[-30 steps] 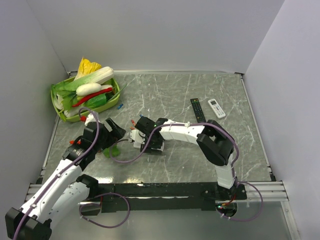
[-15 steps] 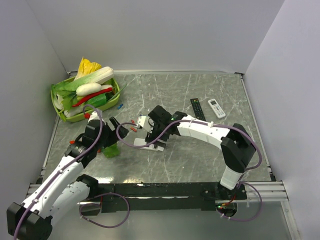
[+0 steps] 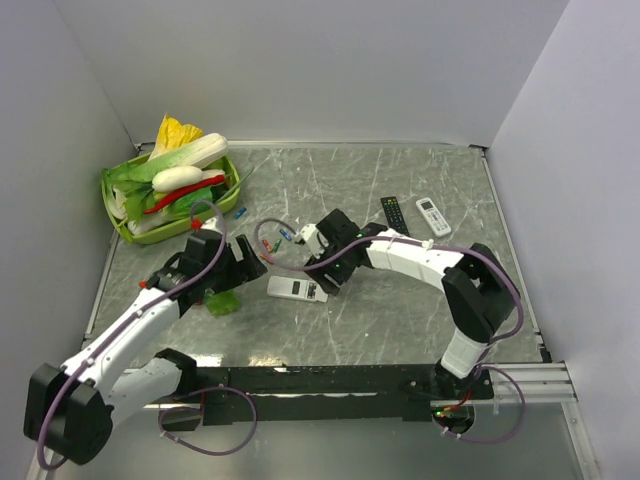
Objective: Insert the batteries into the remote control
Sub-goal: Load the battery cover into the remote control.
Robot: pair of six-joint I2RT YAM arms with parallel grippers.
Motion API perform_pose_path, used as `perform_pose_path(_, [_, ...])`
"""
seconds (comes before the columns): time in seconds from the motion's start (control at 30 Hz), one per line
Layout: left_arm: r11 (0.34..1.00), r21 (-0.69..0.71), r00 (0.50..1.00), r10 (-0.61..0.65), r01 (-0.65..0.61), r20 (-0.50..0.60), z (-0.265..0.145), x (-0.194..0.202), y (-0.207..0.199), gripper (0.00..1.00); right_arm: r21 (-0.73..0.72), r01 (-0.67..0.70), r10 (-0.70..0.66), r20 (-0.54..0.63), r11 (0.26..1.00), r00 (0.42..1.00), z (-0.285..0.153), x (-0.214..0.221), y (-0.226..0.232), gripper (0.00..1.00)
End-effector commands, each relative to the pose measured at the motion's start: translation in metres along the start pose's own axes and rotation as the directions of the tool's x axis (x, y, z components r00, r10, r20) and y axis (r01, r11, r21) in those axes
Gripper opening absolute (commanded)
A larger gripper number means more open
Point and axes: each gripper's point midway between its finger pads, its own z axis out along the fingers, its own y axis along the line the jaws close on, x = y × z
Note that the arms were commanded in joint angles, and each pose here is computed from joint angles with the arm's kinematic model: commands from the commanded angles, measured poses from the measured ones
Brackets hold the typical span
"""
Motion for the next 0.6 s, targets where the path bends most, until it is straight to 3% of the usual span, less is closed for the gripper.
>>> perform_pose_path(0.0, [0.995,0.057,0.996,0.088,-0.087,-0.020,0.004,-0.014,-0.023,0.96,-0.007,-0.365,0.363,0.119,0.931,0.924,-0.030,-0.018,0.008,0.75])
perform_pose_path(0.13, [0.990,0.062,0.990,0.130,-0.126,-0.058,0.012,-0.015,-0.029,0.98,0.012,-0.617,0.613,0.102,0.786,0.783,-0.031,-0.005,0.015,0.73])
perform_pose_path(0.23, [0.988,0.048,0.982,0.153,-0.149,-0.107,0.021,-0.011,-0.028,0.99,0.003,-0.723,0.719,0.105,0.691,0.688,-0.032,-0.001,0.019,0.72])
perform_pose_path(0.33, [0.983,0.039,0.971,0.183,-0.179,-0.152,0.029,-0.004,-0.027,0.99,-0.009,-0.785,0.782,0.088,0.620,0.617,-0.028,0.002,0.025,0.68])
perform_pose_path(0.57, [0.972,0.016,0.941,0.232,-0.236,-0.247,0.045,0.013,-0.023,0.93,-0.032,-0.848,0.846,0.100,0.528,0.523,-0.011,0.004,0.028,0.65])
